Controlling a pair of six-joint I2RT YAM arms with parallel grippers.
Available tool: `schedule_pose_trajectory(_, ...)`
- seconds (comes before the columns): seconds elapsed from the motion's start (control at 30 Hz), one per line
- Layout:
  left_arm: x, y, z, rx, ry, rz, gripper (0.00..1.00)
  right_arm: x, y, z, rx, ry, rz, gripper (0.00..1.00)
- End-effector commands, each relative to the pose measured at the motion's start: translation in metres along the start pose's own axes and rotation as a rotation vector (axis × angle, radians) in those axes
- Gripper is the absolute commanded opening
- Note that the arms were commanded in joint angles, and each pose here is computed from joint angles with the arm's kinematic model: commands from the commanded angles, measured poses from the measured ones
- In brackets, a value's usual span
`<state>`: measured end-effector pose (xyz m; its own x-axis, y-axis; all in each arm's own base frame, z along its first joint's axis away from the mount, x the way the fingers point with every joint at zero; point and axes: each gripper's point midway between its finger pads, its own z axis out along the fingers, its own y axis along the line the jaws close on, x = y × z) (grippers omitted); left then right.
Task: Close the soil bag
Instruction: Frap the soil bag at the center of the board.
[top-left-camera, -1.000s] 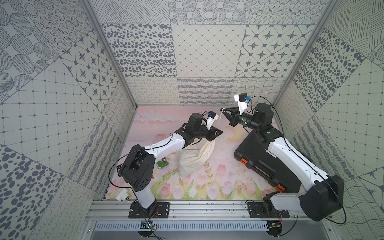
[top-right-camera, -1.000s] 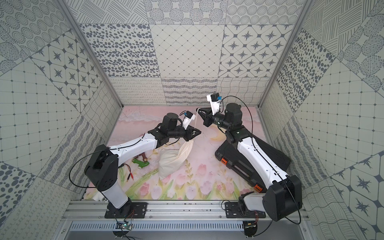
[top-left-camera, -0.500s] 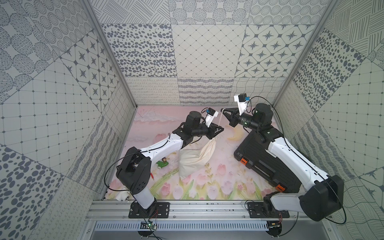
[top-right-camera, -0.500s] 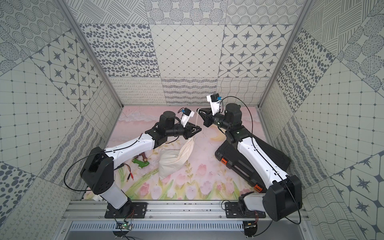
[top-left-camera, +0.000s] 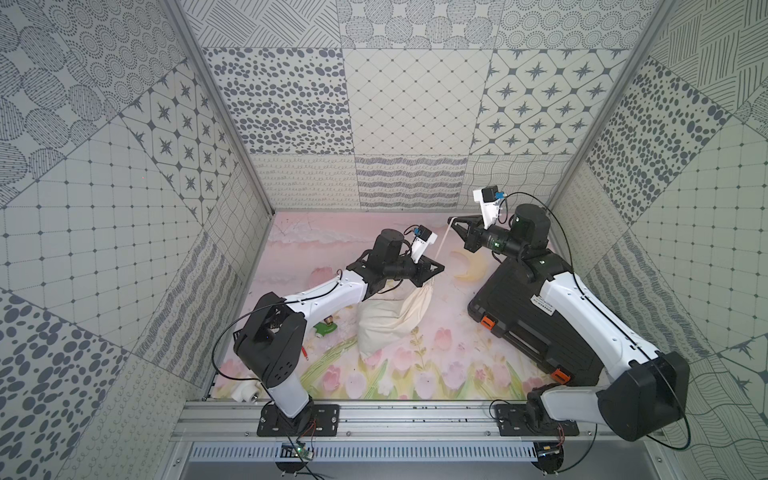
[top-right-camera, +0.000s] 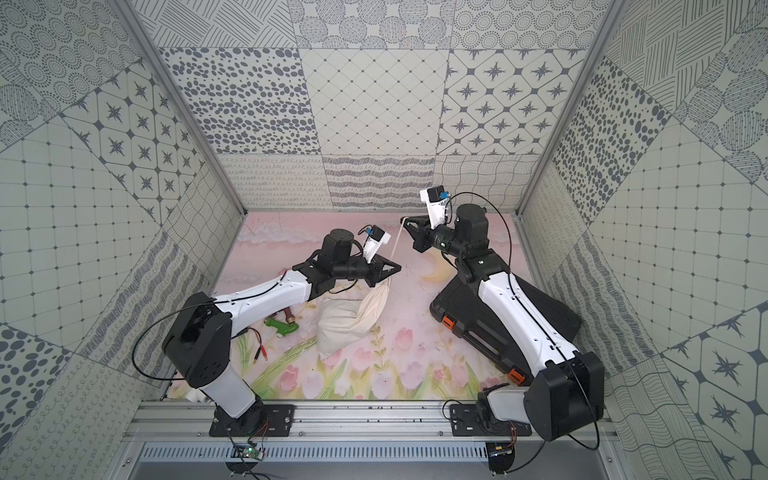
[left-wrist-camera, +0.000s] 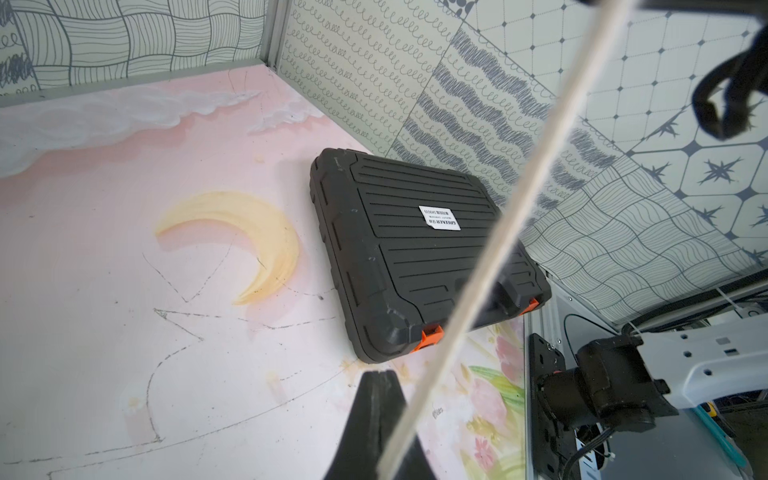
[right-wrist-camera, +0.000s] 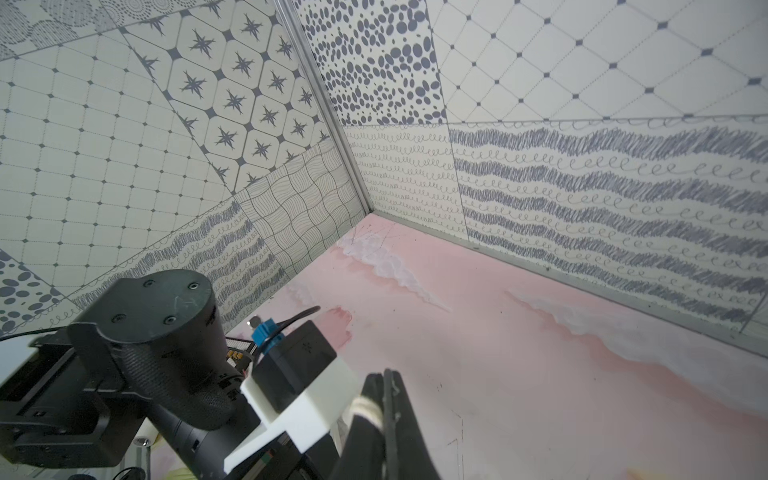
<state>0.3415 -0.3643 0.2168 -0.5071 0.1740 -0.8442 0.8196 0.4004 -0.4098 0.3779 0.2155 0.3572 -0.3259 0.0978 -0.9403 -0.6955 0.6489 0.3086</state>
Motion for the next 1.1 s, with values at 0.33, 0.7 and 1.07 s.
schedule_pose_trajectory(0.33, 0.182, -0.03, 0.006, -0.034, 0.567, -0.091, 0.0, -0.119, -0.042, -0.023, 0.139, -0.281, -0.041, 0.0)
schedule_pose_trajectory(0.7, 0.238, -0.04, -0.025, -0.102, 0.835, -0.123, 0.05, -0.15, -0.08, -0.028, 0.225, -0.344, -0.032, 0.0)
schedule_pose_trajectory(1.07, 0.275, -0.051, -0.057, -0.119, 1.061, -0.244, 0.1, -0.16, -0.096, -0.038, 0.25, -0.36, -0.047, 0.0)
